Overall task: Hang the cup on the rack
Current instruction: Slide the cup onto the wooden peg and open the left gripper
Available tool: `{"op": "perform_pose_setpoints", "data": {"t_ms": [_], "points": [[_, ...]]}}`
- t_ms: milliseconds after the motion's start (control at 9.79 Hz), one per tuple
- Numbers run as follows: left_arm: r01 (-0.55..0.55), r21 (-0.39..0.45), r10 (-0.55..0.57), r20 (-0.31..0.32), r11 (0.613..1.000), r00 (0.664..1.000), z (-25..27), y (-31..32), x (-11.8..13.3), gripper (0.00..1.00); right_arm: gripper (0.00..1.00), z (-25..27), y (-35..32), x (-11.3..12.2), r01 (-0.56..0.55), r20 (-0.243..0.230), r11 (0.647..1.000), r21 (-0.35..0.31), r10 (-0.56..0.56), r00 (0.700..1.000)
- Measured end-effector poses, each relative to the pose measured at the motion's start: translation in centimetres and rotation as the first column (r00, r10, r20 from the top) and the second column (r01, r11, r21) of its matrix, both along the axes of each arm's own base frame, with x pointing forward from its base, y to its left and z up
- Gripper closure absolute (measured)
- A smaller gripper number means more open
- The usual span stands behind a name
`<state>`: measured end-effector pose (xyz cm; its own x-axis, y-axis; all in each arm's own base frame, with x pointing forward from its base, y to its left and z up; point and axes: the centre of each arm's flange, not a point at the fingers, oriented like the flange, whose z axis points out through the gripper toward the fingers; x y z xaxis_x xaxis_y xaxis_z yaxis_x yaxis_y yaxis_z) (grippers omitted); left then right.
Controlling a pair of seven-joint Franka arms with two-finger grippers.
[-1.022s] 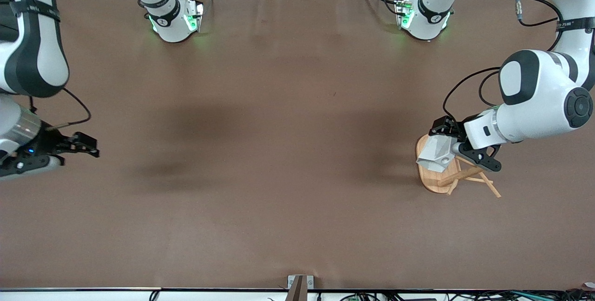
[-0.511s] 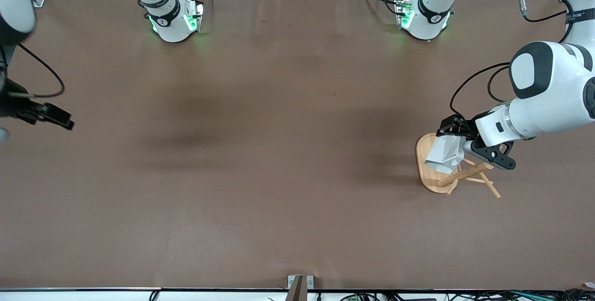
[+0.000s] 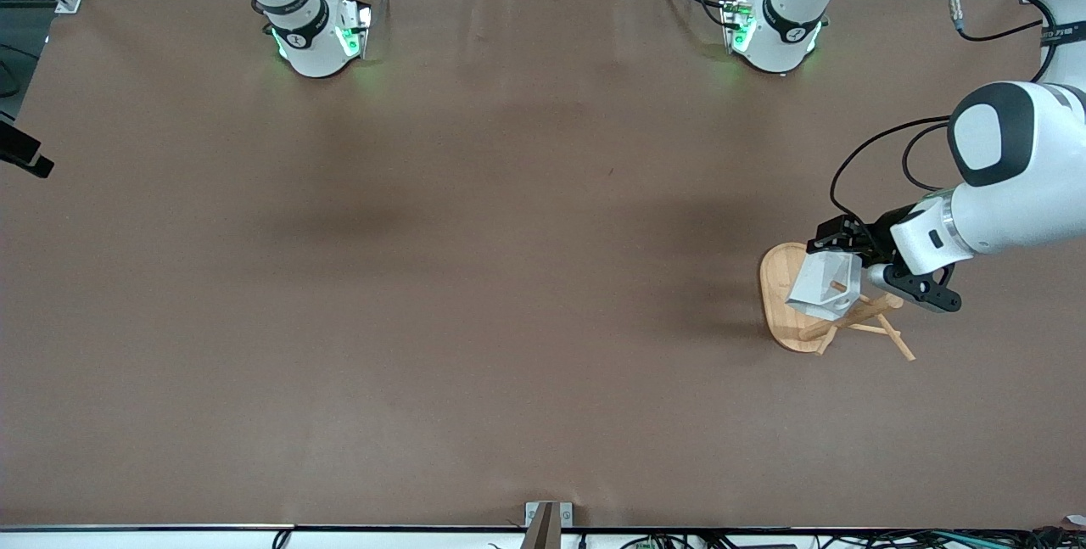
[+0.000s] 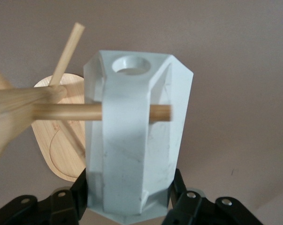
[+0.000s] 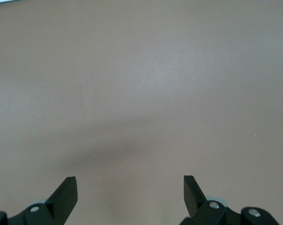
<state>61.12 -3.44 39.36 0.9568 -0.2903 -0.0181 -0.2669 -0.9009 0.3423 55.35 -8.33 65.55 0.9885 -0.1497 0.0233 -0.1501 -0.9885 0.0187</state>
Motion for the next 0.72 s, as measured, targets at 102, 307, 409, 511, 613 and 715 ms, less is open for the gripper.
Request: {"op": "perform_pose_setpoints", "data": {"t_ms": [102, 307, 409, 511, 613, 715], "points": [[-0.007, -0.001, 0.007, -0.019, 1.000, 1.000, -1.0, 0.1, 0.1, 0.30, 0.00, -0.2, 0.0, 0.3, -0.022, 0.006, 1.000, -0.002, 0.022, 1.000], [-0.037, -0.006, 0.037, -0.035, 0.999, 0.999, -1.9, 1.5, 0.2, 0.30, 0.00, -0.3, -0.1, 0.5, -0.048, 0.014, 0.999, -0.004, 0.048, 0.999], [-0.052, -0.006, 0.052, -0.037, 0.999, 0.998, -1.9, 2.4, 0.2, 0.28, 0.00, -0.3, -0.1, 0.5, -0.054, 0.014, 0.999, -0.004, 0.054, 0.998], [-0.061, -0.009, 0.060, -0.043, 0.998, 0.997, -1.9, 2.9, 0.1, 0.17, 0.00, -0.2, -0.1, 0.5, -0.055, 0.014, 0.998, -0.005, 0.055, 0.998], [-0.067, -0.011, 0.066, -0.043, 0.998, 0.997, -1.4, 3.2, -0.1, 0.04, 0.00, -0.2, -0.2, 0.5, -0.055, 0.014, 0.998, -0.005, 0.055, 0.998], [-0.077, -0.009, 0.077, -0.031, 0.997, 0.997, -0.4, 3.7, -0.4, 0.00, 0.00, -0.3, -0.2, 0.5, -0.055, 0.014, 0.998, -0.004, 0.055, 0.998]]}}
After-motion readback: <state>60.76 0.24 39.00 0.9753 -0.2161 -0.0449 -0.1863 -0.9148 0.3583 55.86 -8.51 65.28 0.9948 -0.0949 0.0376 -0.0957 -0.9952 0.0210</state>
